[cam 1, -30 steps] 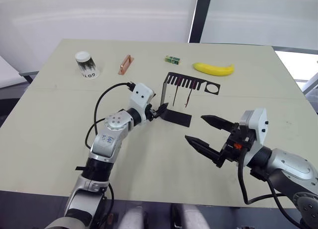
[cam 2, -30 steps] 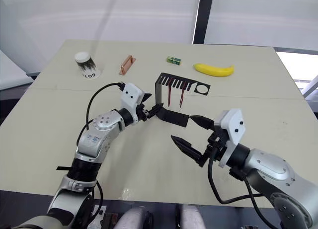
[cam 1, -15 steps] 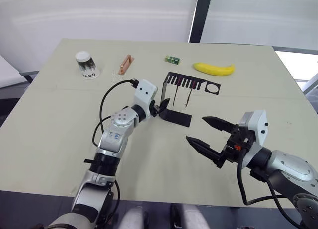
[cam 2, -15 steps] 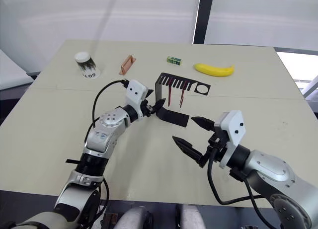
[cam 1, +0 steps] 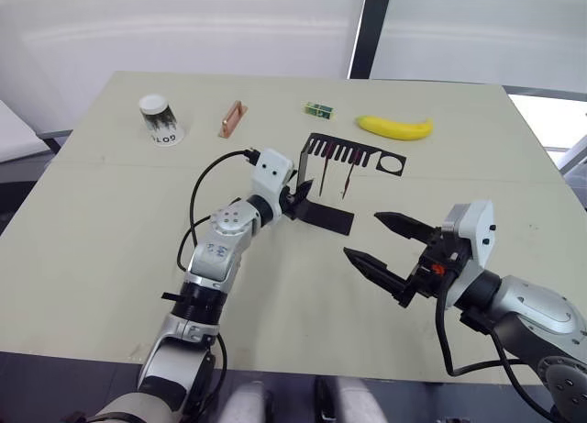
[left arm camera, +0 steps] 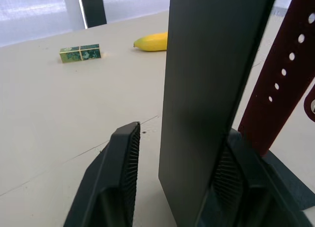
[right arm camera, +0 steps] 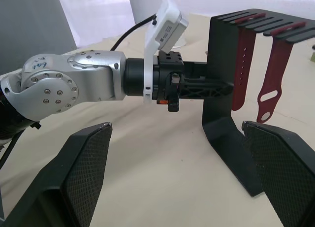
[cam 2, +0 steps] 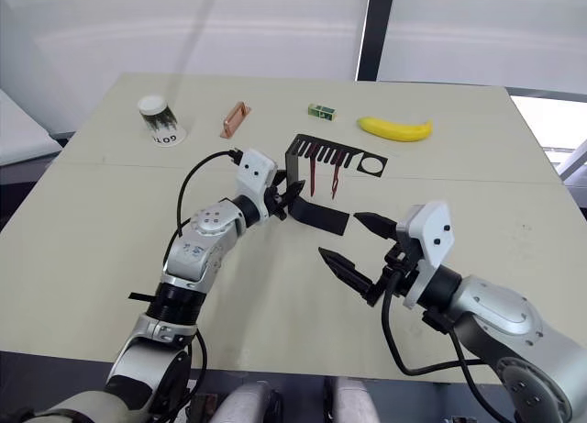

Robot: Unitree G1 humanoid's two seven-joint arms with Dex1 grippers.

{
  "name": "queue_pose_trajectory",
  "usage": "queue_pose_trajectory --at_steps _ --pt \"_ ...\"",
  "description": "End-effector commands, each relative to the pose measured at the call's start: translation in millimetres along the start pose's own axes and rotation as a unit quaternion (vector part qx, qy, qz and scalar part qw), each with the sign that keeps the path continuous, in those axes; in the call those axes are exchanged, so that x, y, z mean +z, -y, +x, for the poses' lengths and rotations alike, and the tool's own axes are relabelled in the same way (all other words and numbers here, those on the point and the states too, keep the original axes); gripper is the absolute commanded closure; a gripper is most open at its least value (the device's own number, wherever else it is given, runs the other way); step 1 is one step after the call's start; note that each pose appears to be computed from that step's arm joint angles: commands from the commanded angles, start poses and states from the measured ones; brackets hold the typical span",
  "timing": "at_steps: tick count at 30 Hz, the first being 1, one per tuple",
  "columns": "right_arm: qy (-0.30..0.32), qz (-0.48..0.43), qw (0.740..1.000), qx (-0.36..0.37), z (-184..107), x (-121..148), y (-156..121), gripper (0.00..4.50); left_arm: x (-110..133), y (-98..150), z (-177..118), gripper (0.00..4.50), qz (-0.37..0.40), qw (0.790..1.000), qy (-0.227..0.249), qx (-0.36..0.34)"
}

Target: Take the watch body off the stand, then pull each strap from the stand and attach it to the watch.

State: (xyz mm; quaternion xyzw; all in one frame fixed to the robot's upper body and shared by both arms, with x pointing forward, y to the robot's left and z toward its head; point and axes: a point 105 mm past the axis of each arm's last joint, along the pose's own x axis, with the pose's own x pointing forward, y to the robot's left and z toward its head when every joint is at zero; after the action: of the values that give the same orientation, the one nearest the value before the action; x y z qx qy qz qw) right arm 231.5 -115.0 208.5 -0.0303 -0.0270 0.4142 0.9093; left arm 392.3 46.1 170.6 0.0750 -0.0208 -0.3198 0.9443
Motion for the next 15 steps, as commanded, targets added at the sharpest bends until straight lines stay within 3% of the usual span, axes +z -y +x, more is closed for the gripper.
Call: queue_pose_trajectory --at_steps 1,7,10,13,15 --pt "0.018 -0.01 1.0 -0.003 0.1 9.2 -2.6 0.0 18.5 1.8 3.4 2.38 0.016 0.999 0.027 -0.005" --pt "0.013 -0.011 1.0 -0.008 -1.3 7.4 -1.8 0.0 19.6 1.1 5.0 2.38 0.023 0.999 0.028 0.001" --pt "0.012 -0.01 1.0 -0.01 -2.0 6.5 -1.7 0.0 19.3 1.5 5.9 3.2 0.024 0.999 0.027 0.005" --pt "0.011 -0.01 1.0 -0.011 -2.3 5.7 -1.7 0.0 19.4 2.0 6.5 4.45 0.025 0.999 0.027 0.009" --pt "0.011 -0.01 1.0 -0.012 -2.4 5.8 -1.2 0.0 20.4 3.2 6.6 4.45 0.026 0.999 0.027 0.013"
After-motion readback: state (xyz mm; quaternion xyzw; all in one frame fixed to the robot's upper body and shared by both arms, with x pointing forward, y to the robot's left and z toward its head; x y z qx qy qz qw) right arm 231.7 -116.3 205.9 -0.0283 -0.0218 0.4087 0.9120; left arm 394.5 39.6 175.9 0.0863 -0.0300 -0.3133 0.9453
